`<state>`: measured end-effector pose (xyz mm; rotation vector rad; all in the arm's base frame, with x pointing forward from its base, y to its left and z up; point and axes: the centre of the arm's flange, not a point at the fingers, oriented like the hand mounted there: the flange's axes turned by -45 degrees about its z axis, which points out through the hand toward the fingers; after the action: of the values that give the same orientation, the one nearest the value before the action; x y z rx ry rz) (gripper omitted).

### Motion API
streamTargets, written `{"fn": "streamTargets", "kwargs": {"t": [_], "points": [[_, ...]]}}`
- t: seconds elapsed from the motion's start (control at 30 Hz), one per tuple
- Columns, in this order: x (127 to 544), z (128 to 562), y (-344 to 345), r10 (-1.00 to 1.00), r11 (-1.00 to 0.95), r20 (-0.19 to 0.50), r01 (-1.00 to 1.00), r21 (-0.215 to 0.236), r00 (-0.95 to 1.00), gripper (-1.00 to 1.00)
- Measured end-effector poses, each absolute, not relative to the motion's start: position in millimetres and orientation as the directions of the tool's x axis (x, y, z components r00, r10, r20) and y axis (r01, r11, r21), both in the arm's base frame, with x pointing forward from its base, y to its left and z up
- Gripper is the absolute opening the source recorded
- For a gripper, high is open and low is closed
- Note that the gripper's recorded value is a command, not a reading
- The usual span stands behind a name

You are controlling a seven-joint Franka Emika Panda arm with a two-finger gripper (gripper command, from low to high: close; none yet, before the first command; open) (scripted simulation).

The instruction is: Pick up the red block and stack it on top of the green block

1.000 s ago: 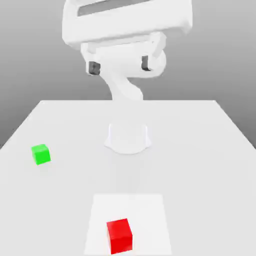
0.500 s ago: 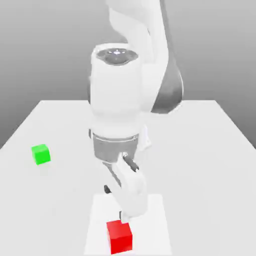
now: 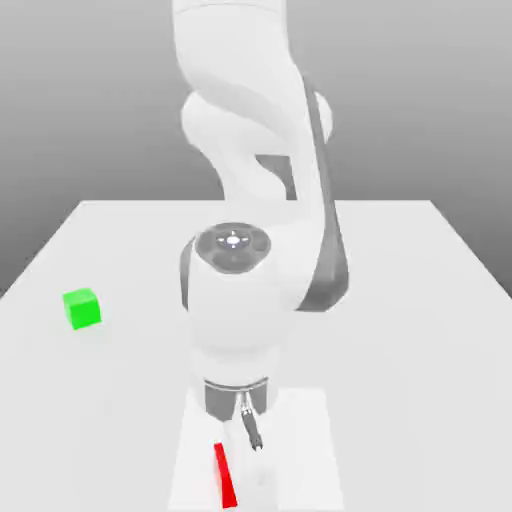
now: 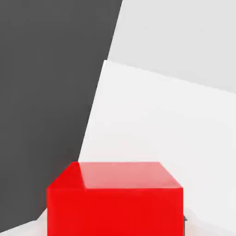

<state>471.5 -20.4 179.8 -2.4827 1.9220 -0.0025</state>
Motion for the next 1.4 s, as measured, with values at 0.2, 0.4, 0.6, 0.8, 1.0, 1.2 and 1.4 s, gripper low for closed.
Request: {"fn": "streamTargets", "kwargs": {"t": [0.2,0.4,0.6,0.8,1.0,1.2,1.4], "points": [[443,222,-99,-0.988,-0.143,0.052,-0.990,0.012,0.143,-1.00],[361,243,-224,-0.991,0.092,0.102,-0.995,0.025,-0.089,-1.00],[272,255,-286,-0.962,0.255,0.107,-0.967,0.026,-0.251,-1.00],[174,256,-316,-0.905,0.422,0.066,-0.906,0.016,-0.420,-1.00],[107,241,-316,-0.844,0.536,-0.016,-0.844,-0.003,-0.536,-1.00],[112,213,-315,-0.843,0.536,-0.068,-0.844,-0.013,-0.534,-1.00],[109,189,-315,-0.841,0.540,-0.048,-0.842,-0.010,-0.539,-1.00]]}}
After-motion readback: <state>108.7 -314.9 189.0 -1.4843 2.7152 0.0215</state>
